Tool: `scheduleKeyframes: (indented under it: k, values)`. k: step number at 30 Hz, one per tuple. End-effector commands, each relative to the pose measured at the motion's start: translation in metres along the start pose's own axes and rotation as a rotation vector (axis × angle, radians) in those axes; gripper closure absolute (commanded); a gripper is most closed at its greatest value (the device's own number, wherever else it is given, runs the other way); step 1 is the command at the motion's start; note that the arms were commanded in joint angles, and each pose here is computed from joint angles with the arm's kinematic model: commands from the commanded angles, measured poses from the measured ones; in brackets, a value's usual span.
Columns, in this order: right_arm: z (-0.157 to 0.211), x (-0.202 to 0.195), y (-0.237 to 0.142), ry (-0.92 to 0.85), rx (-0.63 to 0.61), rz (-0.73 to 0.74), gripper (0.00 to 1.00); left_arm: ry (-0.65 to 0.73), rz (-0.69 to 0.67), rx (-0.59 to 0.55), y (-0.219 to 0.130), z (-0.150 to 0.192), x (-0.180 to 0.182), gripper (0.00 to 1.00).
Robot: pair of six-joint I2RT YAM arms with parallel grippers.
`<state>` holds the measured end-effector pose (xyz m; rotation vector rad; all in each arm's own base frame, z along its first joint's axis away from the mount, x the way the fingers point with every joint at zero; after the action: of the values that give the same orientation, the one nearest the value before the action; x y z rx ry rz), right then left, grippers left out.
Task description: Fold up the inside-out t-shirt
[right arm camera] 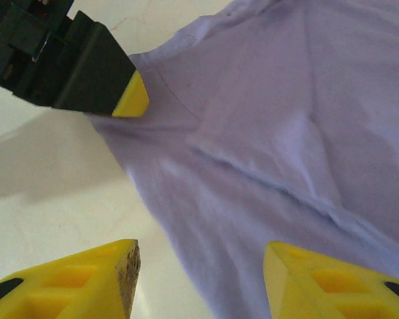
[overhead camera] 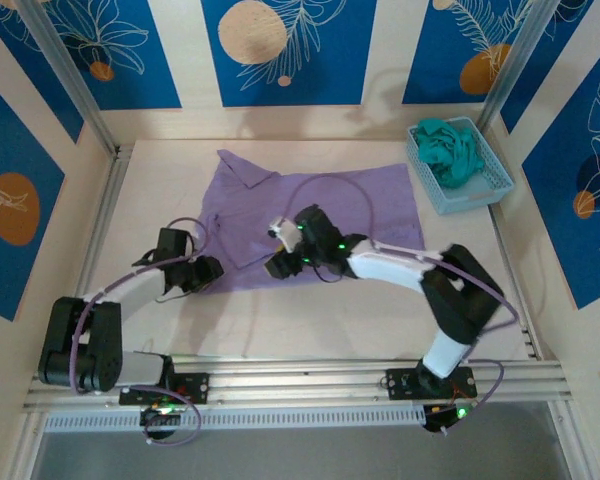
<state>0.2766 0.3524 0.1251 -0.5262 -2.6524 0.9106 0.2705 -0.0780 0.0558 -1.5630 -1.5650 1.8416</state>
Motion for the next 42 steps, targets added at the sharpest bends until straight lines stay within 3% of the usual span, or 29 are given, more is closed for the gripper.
scheduleKeyframes:
  k: [1, 7, 13, 20, 26, 30, 34, 38, 42]
  values:
    - [-0.018, 0.007, 0.033, -0.141, -0.012, -0.037, 0.48, -0.011, 0.041, 0.006, 0.004, -0.002, 0.003, 0.66]
    - [-0.005, 0.002, 0.086, -0.17, 0.115, -0.041, 0.48, -0.023, 0.039, 0.029, 0.009, 0.01, 0.013, 0.69]
    - [0.005, 0.001, 0.113, -0.195, 0.193, -0.049, 0.52, -0.021, 0.032, 0.033, 0.008, 0.015, 0.018, 0.69]
    - [-0.004, -0.008, 0.112, -0.181, 0.185, -0.001, 0.85, -0.023, 0.019, 0.029, 0.008, 0.015, 0.023, 0.69]
    - [-0.03, -0.025, 0.089, -0.071, 0.084, 0.05, 0.94, -0.03, -0.001, 0.028, 0.007, 0.016, 0.028, 0.69]
    - [-0.044, -0.068, 0.061, 0.157, -0.002, 0.142, 1.0, -0.023, -0.022, 0.022, 0.006, 0.017, 0.031, 0.69]
    - [-0.024, -0.132, 0.038, 0.518, -0.03, 0.263, 1.0, -0.021, -0.033, 0.017, 0.006, 0.016, 0.033, 0.68]
    - [0.002, -0.173, 0.035, 0.778, 0.026, 0.244, 0.77, -0.018, -0.035, 0.01, 0.007, 0.014, 0.033, 0.65]
    - [0.0, -0.178, 0.013, 0.775, -0.02, 0.199, 0.58, -0.006, -0.032, -0.001, 0.003, 0.009, 0.028, 0.59]
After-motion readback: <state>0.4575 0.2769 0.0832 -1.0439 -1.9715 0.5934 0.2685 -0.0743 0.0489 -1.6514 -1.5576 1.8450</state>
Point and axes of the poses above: each hand's point on the last joint's axis, 136 mm out from that joint toward the fingers, its own y axis out along the fingers, its own x axis along the line the jaws close on, z = x × y, the point moved 3 cm from there along -y, back along the fingers, and after that the axes turned 6 degrees about -y, right-handed, at the moved point
